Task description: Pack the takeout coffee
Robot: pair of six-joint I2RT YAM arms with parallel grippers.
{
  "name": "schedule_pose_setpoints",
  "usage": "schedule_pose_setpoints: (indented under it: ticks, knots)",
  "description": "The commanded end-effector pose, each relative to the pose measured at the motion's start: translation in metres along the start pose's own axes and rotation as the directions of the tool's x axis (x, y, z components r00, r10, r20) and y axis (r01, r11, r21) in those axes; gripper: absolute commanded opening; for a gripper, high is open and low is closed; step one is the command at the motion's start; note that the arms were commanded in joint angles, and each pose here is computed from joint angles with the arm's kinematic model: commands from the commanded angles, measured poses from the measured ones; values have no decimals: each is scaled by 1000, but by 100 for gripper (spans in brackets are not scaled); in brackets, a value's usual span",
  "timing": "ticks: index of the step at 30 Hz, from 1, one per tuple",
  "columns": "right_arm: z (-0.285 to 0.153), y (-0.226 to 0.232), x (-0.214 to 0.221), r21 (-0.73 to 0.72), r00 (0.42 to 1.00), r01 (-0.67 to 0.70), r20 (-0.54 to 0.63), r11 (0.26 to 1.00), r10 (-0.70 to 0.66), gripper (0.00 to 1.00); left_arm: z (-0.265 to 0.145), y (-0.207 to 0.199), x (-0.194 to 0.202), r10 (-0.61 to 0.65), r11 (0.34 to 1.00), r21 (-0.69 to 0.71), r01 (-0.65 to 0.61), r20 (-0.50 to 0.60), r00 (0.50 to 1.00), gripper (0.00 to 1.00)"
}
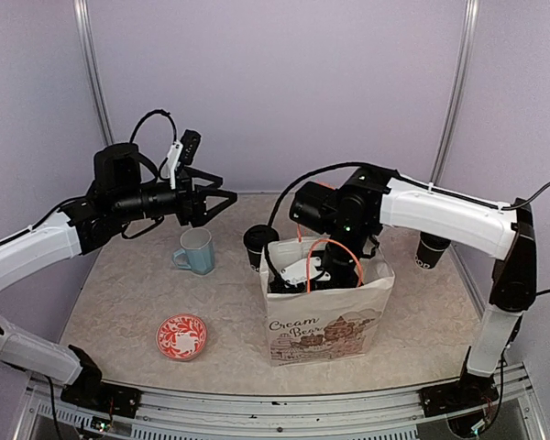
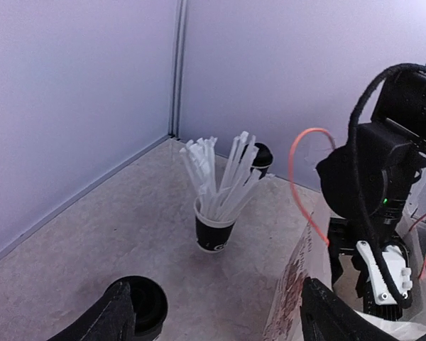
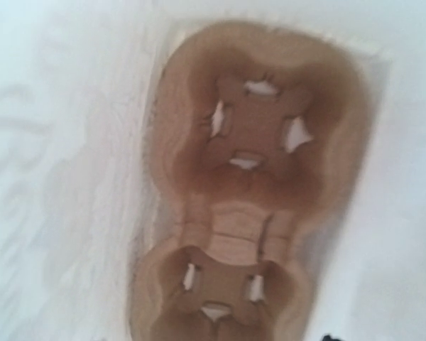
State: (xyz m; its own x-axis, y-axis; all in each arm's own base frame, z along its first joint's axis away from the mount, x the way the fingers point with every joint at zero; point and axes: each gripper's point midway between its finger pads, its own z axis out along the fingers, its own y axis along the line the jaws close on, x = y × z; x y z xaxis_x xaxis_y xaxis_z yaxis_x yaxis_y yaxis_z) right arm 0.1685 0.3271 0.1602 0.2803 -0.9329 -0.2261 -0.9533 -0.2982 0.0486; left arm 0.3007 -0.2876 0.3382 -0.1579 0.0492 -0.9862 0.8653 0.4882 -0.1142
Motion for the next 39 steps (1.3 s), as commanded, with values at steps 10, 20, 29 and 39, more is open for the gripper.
schedule_pose_setpoints:
  ticks: [10, 20, 29, 39]
  knots:
    - [-115, 6, -24, 293, 966, 144, 166, 945, -198, 65, 68, -70, -11, 66, 981, 188, -46, -103, 993, 76]
    - [-219, -5, -16, 467, 894, 38, 379, 883, -239, 65, 136, -78, 3, 73, 979, 200, -31, -207, 976, 74]
    - [-281, -66, 73, 522, 812, -362, 584, 773, -15, 77, 146, -83, 15, 118, 953, 298, -48, -222, 968, 46]
    - [-215, -121, 274, 524, 669, -741, 521, 420, 530, 87, 114, -115, 12, 190, 910, 401, -102, -186, 964, 0]
